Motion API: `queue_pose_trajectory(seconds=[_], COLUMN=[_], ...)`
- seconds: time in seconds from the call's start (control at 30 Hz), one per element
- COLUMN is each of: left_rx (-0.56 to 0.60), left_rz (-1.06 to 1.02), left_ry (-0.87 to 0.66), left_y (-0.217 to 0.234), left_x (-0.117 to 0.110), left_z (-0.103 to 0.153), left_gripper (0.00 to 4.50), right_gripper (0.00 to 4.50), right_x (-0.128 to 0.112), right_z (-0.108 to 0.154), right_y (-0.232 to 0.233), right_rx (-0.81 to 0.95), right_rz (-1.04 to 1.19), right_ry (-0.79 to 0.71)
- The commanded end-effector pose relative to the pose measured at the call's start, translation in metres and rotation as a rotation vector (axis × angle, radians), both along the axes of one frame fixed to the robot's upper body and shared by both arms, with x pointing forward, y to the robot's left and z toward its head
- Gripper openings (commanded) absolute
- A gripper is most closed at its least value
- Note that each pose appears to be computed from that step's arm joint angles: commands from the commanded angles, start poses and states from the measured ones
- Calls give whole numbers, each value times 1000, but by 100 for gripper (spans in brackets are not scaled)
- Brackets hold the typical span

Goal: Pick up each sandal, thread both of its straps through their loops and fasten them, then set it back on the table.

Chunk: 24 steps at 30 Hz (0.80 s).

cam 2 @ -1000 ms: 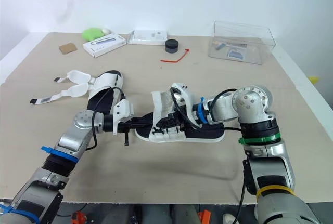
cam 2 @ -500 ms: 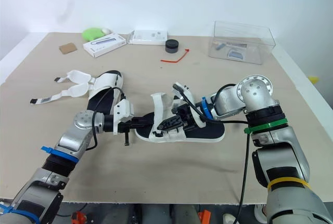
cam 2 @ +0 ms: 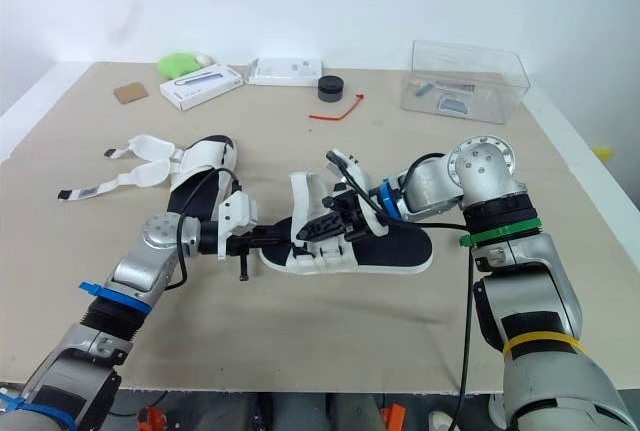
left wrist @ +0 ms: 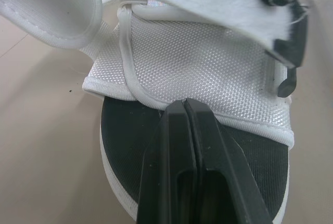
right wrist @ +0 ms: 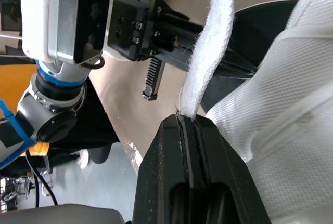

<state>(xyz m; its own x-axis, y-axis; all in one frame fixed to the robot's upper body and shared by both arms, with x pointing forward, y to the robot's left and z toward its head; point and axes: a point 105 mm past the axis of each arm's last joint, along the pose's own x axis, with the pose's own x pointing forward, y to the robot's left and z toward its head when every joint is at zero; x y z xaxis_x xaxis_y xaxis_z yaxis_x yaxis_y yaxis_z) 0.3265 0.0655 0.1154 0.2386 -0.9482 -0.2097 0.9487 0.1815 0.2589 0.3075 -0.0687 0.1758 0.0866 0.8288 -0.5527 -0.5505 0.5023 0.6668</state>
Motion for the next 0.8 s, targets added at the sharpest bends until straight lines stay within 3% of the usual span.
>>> queue_pose_trajectory(seconds=[0.03, 0.8], left_rx=[2, 9], left_rz=[-4, -5], left_ry=[-11, -13], left_y=[-1, -1], left_x=[-2, -1], left_z=[1, 0], left_gripper=[0, 0], right_gripper=[9, 9], right_x=[3, -15], right_z=[11, 3], right_y=[0, 2], right_rx=[27, 71], right_rz=[-9, 34], right_ry=[-35, 53])
